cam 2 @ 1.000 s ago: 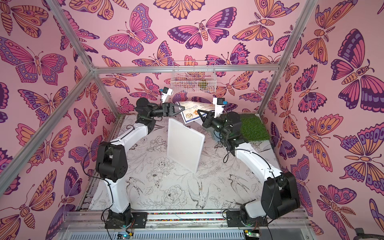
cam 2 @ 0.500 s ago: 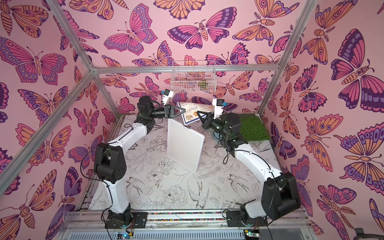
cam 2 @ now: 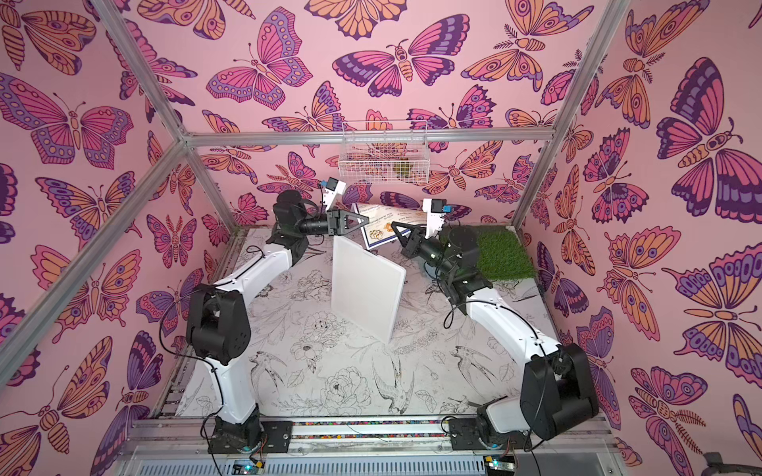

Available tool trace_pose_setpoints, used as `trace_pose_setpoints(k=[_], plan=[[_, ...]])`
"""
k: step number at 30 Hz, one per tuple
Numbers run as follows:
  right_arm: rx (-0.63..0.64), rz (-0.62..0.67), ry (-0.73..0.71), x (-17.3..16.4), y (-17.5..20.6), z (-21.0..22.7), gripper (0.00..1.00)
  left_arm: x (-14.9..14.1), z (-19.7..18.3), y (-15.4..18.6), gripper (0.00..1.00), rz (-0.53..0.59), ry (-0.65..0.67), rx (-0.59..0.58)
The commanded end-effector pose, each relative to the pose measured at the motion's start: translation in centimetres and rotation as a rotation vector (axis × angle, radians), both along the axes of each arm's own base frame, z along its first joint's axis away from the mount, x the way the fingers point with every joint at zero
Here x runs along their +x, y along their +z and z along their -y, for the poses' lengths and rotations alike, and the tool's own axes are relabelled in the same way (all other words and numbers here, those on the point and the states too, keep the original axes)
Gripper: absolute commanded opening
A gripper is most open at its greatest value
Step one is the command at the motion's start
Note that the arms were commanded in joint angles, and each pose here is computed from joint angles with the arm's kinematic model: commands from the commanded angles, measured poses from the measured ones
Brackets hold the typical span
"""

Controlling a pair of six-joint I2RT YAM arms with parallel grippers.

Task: Insert the menus into the narrow rack
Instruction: Insert the menu into the narrow rack.

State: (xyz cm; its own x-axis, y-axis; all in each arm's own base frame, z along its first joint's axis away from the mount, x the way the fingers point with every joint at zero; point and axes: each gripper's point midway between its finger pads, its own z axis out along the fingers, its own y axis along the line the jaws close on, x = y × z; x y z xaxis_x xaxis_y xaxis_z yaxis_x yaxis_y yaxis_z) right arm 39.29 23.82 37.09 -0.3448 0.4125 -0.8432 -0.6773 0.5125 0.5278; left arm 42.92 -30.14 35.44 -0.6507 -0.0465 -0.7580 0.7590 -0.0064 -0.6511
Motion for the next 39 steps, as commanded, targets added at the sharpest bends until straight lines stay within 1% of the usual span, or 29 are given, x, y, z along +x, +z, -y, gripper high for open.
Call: trace_pose_setpoints(k=[1,9,13,15,18,21,24,29,34,39], plan=[[0.021,0.033,0.017,-1.1,1.4,0.0,0.0,-0.7,-0.4,0.7,0.0,0.026,0.003,-0.001],[0.008,0.043,0.004,-1.7,1.0,0.4,0.0,-0.8,-0.3,0.5,0.03,0.04,-0.006,-0.009],[-0.001,0.05,0.009,-1.8,1.0,0.4,0.0,-0.8,-0.2,0.6,0.08,0.036,-0.013,-0.02],[-0.003,0.046,0.013,-1.8,0.8,0.3,0.0,-0.6,-0.2,0.7,0.12,0.03,-0.016,-0.027],[-0.011,0.046,0.022,-1.8,0.6,0.2,0.0,-0.5,-0.1,0.8,0.25,0.022,-0.022,-0.039],[-0.014,0.042,0.023,-1.9,0.3,0.2,0.0,-0.3,-0.1,0.8,0.29,0.013,-0.023,-0.042],[-0.022,0.044,0.03,-2.1,0.2,0.1,0.0,-0.3,-0.2,1.0,0.31,0.016,-0.022,-0.044],[-0.038,0.078,-0.025,-1.7,0.8,0.8,0.0,0.0,-0.1,1.0,0.32,0.013,-0.02,-0.043],[-0.027,0.095,-0.019,-1.7,1.7,0.7,0.0,0.6,0.0,0.8,0.34,0.003,-0.017,-0.043],[-0.043,0.11,-0.024,-1.7,1.7,0.7,0.0,0.9,0.0,0.7,0.35,-0.008,-0.015,-0.042]])
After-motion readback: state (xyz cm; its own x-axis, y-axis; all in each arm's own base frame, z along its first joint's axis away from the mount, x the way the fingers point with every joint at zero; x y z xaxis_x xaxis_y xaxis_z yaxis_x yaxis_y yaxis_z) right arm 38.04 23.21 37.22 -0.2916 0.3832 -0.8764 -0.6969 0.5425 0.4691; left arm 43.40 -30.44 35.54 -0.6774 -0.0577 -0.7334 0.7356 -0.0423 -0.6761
